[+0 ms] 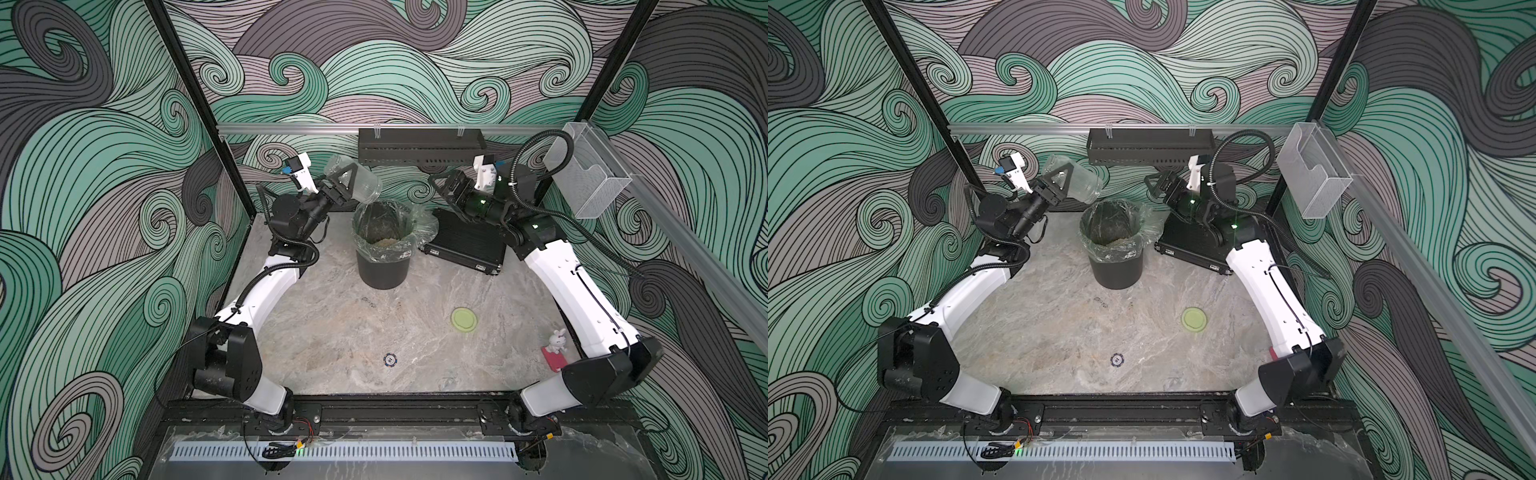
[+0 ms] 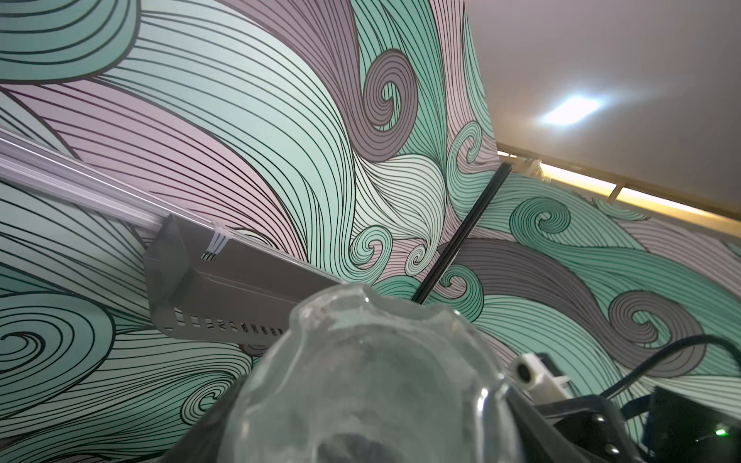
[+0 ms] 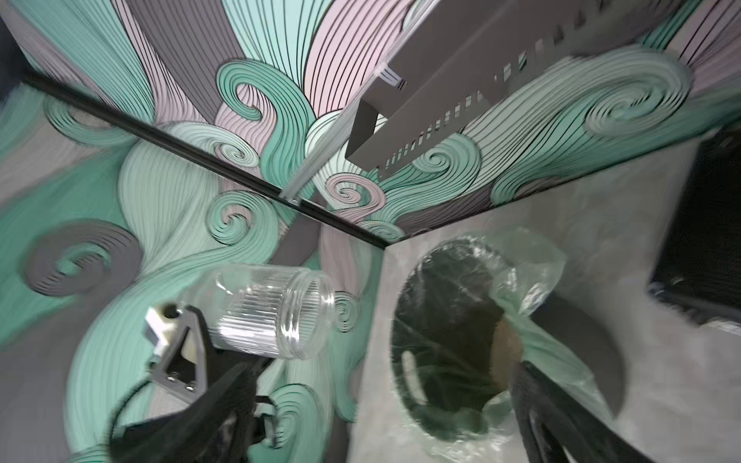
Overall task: Empty expired oatmeal from jars
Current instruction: Pour the expired oatmeal into the trash bin, then place the jar at the center of the board.
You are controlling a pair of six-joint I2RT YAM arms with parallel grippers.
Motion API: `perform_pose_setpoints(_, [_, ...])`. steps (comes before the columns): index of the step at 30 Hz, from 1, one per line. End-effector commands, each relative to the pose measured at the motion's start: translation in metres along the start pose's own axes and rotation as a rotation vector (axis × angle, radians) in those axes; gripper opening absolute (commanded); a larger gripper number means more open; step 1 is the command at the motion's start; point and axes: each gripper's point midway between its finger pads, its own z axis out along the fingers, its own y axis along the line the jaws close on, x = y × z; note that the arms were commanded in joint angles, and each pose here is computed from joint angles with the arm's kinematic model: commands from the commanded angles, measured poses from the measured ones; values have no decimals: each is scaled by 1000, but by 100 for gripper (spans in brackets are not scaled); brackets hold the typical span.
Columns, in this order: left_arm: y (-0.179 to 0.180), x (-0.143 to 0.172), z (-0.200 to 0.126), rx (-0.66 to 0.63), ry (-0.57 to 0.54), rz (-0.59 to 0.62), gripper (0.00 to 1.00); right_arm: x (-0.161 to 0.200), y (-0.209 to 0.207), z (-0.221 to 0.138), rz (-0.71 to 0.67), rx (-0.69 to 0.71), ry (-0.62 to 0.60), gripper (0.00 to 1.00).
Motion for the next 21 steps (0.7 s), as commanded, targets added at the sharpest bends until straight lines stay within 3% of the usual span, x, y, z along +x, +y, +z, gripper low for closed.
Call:
perform_pose_setpoints(1, [-27,-36,-4,123,-148,-61,31,17,30,17,358,-226,165,99])
perform_pose_setpoints(5, [-26,-39,-5,157,-179,-144,30,16,55,29,430,-347,239,96])
perform_pose_setpoints(12, [-20,-44,-3,206,-230,-274,29,16,82,48,450,-455,299,83])
perform_pose_setpoints(21, [-13,-41,-1,219,-239,-345,28,23,105,73,453,-510,373,74])
